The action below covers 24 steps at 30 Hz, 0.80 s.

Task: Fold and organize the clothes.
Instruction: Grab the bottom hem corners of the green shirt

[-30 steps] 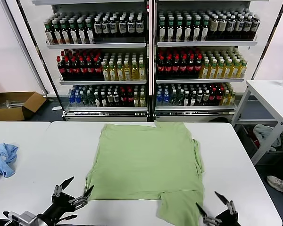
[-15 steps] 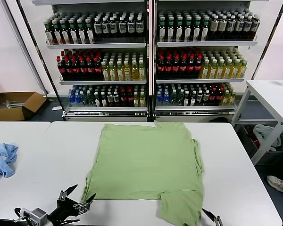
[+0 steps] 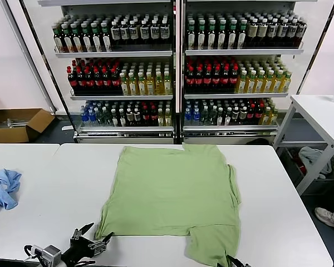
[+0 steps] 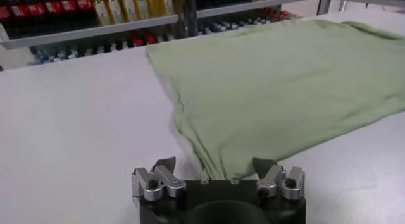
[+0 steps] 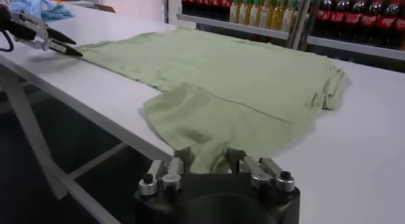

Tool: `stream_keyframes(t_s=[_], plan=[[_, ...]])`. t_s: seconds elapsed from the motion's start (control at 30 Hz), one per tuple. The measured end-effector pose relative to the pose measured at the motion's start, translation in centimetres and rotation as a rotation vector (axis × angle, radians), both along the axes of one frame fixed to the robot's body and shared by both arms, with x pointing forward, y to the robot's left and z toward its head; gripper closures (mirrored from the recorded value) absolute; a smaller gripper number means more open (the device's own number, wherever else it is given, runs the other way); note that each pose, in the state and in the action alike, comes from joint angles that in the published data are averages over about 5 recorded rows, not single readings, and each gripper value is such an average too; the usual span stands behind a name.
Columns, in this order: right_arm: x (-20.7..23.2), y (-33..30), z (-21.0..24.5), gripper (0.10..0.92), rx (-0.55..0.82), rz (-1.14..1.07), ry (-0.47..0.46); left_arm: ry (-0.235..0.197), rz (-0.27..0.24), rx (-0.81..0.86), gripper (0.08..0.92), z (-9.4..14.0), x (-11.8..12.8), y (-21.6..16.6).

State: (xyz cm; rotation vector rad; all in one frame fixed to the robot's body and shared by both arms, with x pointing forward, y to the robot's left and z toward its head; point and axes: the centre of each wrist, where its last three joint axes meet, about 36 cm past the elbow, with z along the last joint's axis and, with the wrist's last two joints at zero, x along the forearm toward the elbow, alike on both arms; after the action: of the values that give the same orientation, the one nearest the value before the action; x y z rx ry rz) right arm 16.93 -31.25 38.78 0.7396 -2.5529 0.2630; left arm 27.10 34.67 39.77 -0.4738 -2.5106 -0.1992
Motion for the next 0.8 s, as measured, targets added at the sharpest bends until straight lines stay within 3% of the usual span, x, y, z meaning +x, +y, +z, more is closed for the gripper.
stream_keyframes(t_s=[0.17, 0.63, 0.8], plan=[[0.0, -0.1, -0.1, 0.903, 0.003, -0.005, -0.003, 0.008, -0.009, -0.004, 0.423, -0.4, 0.0, -0.2], [0.9, 0.4, 0.7, 0.915, 0.112, -0.011, -0.085, 0.004, -0.035, -0.01, 0.837, -0.6, -0.5, -0.5], [0.9, 0.5, 1.4, 0.915, 0.186, -0.015, -0.126, -0.013, -0.032, -0.016, 0.907, -0.1, -0.9, -0.6]])
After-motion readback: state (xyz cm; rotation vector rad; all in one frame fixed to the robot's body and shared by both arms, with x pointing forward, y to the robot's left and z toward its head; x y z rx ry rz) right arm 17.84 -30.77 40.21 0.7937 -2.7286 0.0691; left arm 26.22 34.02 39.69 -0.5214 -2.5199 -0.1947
